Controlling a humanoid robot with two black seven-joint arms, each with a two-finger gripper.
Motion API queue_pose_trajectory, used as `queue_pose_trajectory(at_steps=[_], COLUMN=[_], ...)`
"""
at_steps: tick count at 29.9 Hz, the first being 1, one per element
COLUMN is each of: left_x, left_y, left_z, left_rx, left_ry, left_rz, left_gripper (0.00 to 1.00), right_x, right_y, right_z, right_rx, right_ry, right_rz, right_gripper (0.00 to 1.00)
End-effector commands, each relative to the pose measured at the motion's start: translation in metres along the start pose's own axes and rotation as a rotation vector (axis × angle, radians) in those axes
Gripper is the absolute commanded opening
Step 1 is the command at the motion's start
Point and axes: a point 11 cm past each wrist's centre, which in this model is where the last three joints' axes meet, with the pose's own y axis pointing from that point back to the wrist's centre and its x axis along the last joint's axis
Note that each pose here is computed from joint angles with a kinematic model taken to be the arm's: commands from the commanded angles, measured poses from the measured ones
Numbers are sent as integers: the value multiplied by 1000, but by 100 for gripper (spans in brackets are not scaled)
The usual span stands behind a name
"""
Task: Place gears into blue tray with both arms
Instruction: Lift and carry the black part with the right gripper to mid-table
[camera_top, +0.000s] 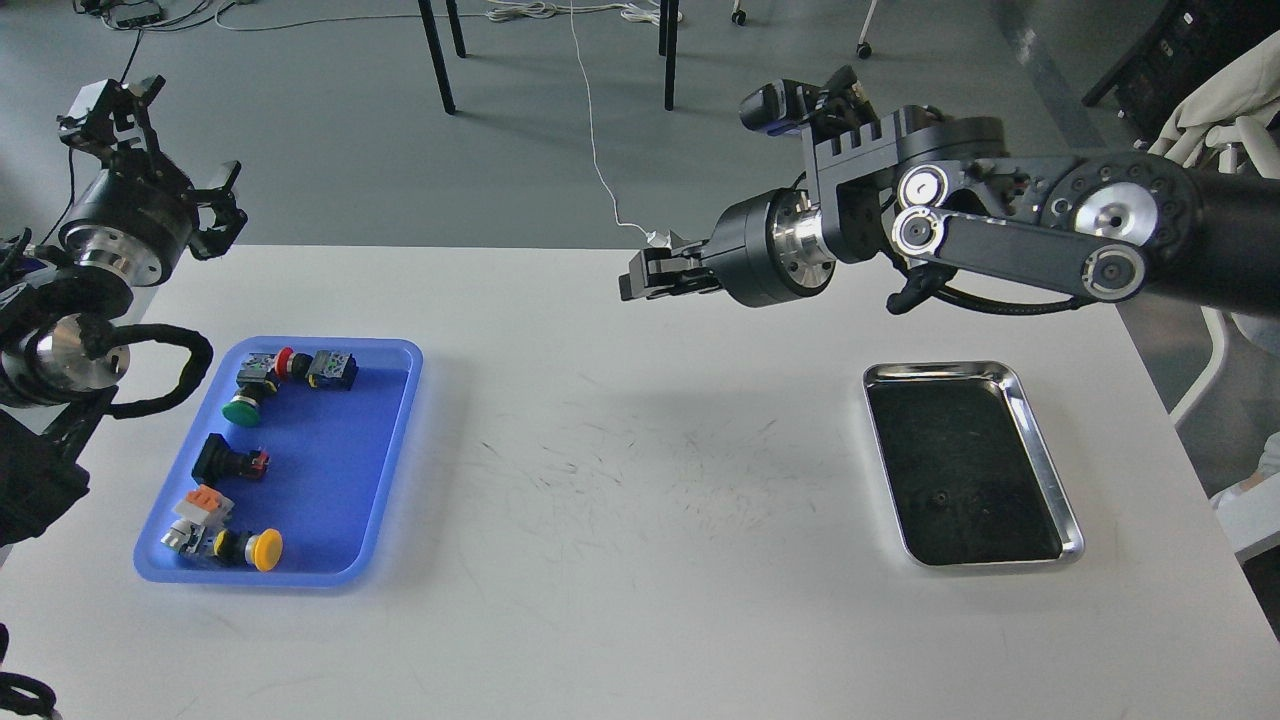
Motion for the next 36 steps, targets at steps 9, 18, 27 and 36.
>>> queue_pose_trajectory(at_steps=[9,18,27,36], left_x=[-3,-4,-4,-3], left_y=[-1,-1,-1,-1], left_z=[-2,-1,-1,2], left_rx=[3,1,-2,-6], left_ry=[5,5,9,8], left_rz=[-7,-10,-11,-8], left_gripper=[98,98,98,98], right_x=[-77,-111,-126,-140], right_y=[-93,-106,-109,-111], right_z=[2,32,31,25], right_rx=[96,84,108,126], right_ry=[-195,-318,-412,-501], right_rz=[8,48,30,-15], right_gripper=[1,1,2,3])
